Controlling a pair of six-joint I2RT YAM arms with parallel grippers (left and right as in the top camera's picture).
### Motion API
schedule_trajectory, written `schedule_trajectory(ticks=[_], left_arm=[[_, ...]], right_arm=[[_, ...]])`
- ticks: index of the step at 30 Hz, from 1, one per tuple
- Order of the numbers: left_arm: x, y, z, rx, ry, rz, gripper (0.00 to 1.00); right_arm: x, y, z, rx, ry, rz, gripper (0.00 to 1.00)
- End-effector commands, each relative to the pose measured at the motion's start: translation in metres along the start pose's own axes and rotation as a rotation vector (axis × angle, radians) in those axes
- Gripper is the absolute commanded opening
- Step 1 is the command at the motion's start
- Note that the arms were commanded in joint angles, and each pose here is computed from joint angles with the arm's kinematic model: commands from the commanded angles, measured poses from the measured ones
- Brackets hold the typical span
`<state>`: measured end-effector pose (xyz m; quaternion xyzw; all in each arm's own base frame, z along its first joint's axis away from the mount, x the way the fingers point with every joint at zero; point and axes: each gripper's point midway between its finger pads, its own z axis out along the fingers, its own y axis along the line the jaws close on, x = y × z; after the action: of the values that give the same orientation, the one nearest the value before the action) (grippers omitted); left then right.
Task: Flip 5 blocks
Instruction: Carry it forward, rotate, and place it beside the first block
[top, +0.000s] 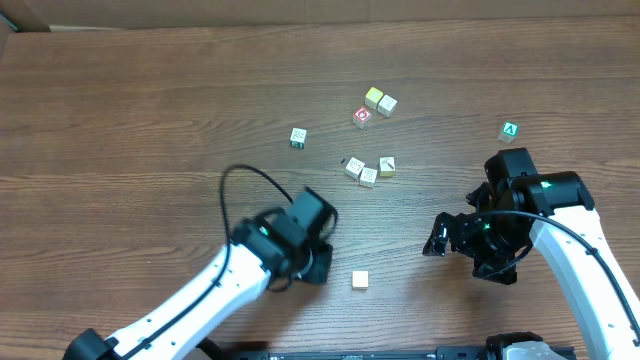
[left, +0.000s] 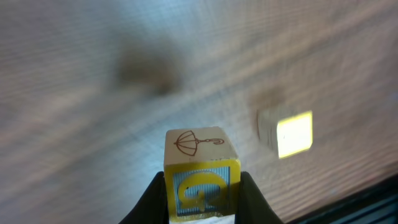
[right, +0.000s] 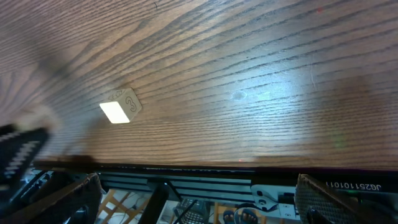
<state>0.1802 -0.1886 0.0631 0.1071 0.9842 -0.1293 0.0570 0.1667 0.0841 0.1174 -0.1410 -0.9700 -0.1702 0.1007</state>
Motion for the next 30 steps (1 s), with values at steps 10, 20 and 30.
schedule_trajectory(ticks=[10,20,30], left_arm=[[0.024,-0.023,0.036,0.051,-0.008,-0.086,0.12],[0.03,-0.022,0.058,0.037,0.057,-0.095,0.1],[0.032,-0.026,0.059,0.06,0.072,-0.093,0.11]], right_arm=[[-0.001,0.002,-0.005,-0.008,-0.004,-0.005,1.0],[0.001,0.002,-0.005,-0.005,0.0,-0.003,1.0],[0.0,0.002,-0.005,-0.006,-0.001,-0.003,1.0]])
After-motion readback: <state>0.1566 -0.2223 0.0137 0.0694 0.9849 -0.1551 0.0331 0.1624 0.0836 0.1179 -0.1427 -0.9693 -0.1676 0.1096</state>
